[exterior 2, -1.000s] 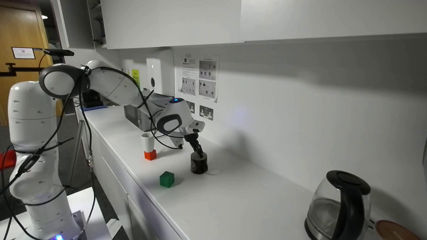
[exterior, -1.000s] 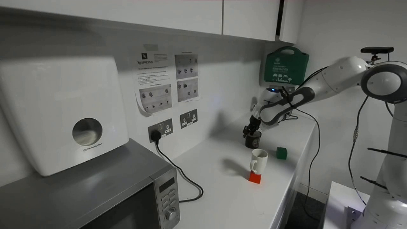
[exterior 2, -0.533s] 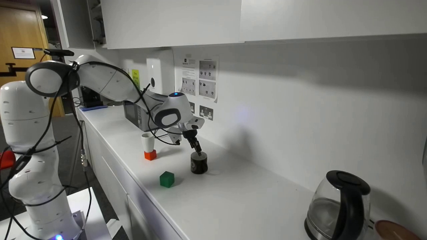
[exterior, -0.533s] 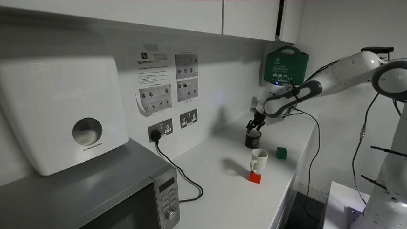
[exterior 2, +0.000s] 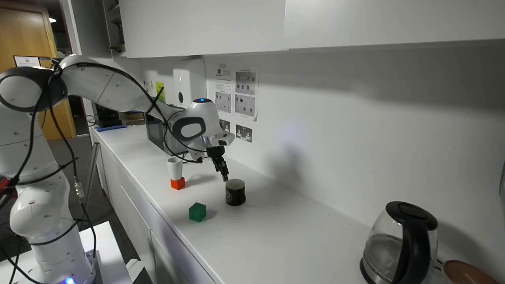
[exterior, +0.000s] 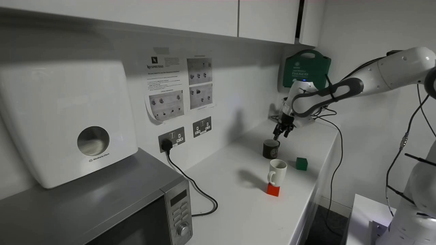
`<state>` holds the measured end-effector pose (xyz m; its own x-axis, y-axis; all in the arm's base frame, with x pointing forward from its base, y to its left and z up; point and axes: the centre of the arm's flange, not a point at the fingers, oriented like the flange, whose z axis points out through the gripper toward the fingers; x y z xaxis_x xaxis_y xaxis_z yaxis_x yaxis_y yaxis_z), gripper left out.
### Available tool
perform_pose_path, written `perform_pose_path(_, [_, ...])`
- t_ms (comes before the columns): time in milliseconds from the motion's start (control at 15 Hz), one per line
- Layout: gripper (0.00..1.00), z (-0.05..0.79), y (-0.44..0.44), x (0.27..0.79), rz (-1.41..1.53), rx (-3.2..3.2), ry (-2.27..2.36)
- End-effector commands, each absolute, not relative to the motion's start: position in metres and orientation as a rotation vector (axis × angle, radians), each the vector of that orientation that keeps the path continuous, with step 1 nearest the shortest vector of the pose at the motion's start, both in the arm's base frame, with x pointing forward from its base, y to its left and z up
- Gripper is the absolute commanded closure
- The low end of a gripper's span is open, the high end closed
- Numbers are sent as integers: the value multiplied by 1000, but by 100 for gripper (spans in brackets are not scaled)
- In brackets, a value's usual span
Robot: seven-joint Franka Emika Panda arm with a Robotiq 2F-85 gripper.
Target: Put the mugs on the table and then stack the blocks
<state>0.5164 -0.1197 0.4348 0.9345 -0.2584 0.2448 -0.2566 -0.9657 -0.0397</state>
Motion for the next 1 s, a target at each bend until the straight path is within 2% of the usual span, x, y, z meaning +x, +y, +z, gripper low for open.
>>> perform_pose_path(0, [0,468,-89,470,-392,-3126,256])
perform_pose_path(467, [0,492,3,428,-276,-3227,-127])
perform_pose_path(933, [0,497,80,416,-203,-3220,-457])
